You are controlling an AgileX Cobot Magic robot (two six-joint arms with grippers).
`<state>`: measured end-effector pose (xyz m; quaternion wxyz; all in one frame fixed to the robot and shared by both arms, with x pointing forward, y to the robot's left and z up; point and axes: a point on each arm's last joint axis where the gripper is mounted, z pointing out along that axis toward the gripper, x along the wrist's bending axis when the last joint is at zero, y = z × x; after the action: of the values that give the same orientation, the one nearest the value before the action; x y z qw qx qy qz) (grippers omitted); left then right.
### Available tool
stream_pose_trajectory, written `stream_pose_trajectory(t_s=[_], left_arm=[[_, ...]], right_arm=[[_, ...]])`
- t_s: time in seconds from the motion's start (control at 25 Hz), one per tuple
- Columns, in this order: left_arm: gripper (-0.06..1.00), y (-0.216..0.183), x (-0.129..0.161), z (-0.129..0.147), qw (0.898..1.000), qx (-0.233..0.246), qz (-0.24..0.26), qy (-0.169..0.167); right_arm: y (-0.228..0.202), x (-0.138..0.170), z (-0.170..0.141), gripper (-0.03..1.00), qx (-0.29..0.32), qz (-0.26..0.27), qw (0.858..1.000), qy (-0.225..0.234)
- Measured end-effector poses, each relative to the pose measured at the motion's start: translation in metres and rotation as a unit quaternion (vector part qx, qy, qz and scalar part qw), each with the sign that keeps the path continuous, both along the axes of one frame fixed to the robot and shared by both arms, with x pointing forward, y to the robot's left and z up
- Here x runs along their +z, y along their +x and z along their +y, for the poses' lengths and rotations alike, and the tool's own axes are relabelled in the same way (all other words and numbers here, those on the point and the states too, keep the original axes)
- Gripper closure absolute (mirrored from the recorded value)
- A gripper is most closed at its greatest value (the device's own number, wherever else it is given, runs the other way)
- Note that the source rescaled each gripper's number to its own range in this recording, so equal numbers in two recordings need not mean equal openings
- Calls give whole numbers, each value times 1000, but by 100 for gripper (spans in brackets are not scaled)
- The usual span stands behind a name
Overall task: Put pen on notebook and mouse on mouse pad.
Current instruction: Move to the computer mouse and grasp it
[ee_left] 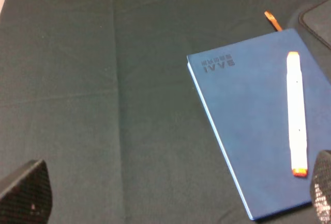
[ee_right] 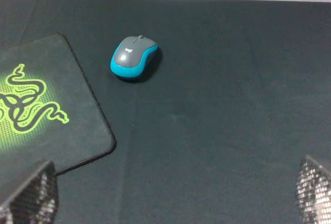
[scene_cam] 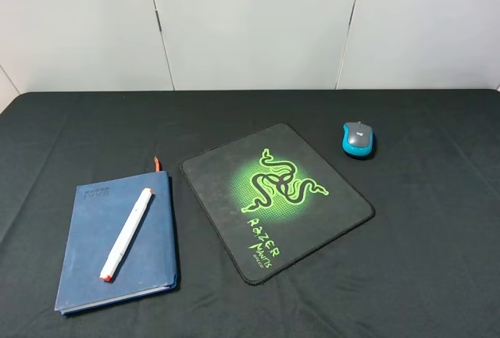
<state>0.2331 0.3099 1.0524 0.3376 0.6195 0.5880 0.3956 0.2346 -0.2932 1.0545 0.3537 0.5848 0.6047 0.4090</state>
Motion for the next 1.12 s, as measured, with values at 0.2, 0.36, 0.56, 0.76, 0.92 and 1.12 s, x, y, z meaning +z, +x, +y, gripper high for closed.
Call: stream_pose_trajectory(t_s=[0.2,0.36,0.56,0.76,0.92,1.12], left_arm=[[-6,1,-1,0,1000,-1,-2,-1],[-6,2,-2,0,1000,-1,-1,-1],[-6,2,-2,-1,1000,-1,-2,-2],[-6,2,-2,-1,1000,-2,-2,-2],[-6,2,-2,-1,1000,-2,-2,-2],[-6,2,-1,-1,1000,-2,-2,-2]], right_arm=[[0,0,0,-3,0,0,1000,0],[0,0,0,-3,0,0,1000,0],[0,0,0,-3,0,0,1000,0],[0,0,0,-3,1,0,1000,1],[0,0,0,-3,1,0,1000,1],[0,0,0,-3,1,0,1000,1]])
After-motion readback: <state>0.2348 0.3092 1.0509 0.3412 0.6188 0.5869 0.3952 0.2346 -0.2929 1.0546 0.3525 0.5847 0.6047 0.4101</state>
